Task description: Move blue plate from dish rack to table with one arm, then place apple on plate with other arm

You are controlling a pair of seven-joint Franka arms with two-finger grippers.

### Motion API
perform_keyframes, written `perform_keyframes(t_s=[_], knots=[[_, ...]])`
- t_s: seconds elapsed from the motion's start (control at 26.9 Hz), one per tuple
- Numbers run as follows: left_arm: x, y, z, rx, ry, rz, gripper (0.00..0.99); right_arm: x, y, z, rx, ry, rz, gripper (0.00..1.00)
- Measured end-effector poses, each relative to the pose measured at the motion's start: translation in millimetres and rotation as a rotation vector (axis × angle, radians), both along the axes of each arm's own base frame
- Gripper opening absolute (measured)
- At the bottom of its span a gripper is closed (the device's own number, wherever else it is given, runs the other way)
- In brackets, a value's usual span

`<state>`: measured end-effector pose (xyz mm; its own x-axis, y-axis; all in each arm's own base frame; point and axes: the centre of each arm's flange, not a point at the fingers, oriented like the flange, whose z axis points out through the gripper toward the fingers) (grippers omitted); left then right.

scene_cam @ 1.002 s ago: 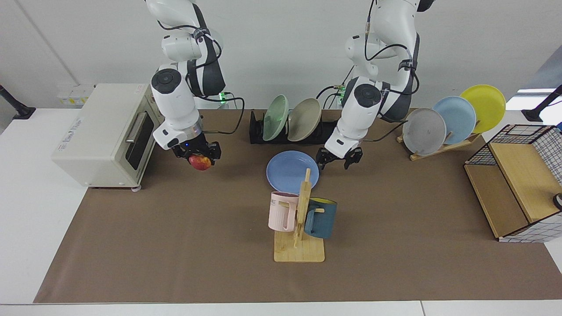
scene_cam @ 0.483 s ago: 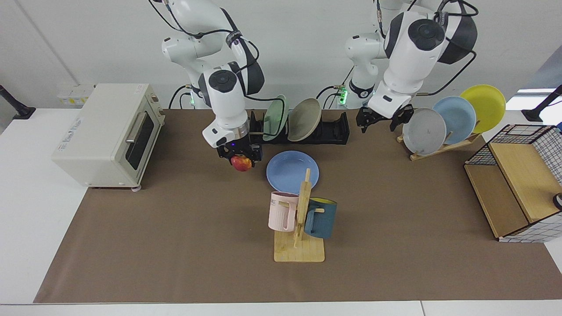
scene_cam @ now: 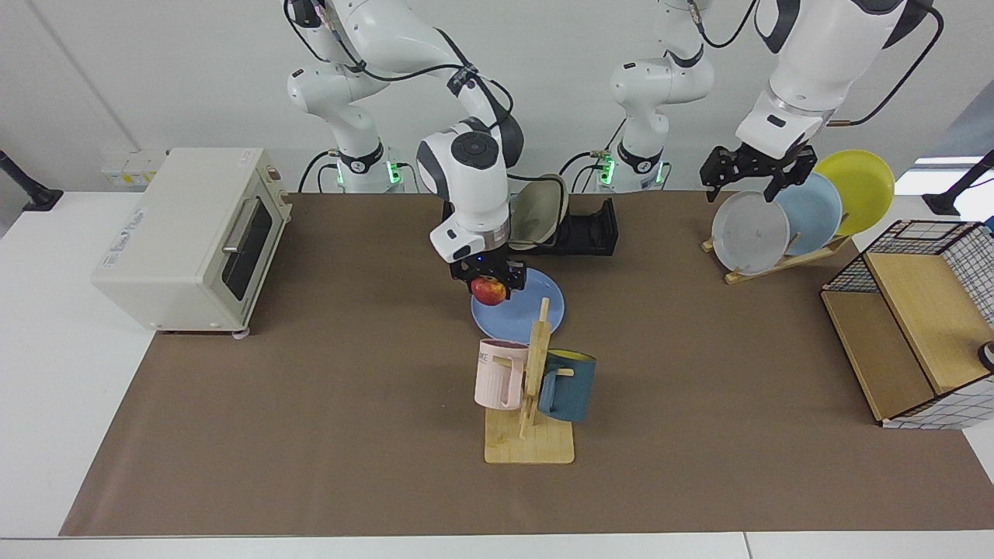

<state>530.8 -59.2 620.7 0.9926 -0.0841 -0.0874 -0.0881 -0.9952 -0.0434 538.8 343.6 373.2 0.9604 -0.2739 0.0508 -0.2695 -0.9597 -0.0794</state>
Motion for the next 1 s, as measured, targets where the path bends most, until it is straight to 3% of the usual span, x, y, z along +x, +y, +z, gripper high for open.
perform_keyframes(t_s=[0.11, 0.45, 0.71, 0.89, 1.0], knots=[[1.0, 9.8, -1.0, 0.0, 0.002, 0.015, 0.991, 2.2, 12.9, -18.3, 0.014, -0.021, 0.003, 0.77], [1.6, 18.7, -1.2, -0.001, 0.004, 0.02, 0.991, -2.2, 29.7, -54.5, 0.018, -0.019, -0.009, 0.77], [0.9, 20.1, -0.2, -0.003, 0.004, -0.008, 0.991, -3.4, 36.6, -64.2, 0.1, 0.008, -0.075, 0.77], [0.1, 22.5, 1.5, -0.004, 0.002, -0.011, 0.991, -4.3, 40.1, -62.0, 0.124, 0.016, -0.092, 0.98], [0.0, 24.7, 1.9, -0.004, 0.001, -0.009, 0.991, -1.1, 37.3, -55.8, 0.129, 0.01, -0.098, 1.0]])
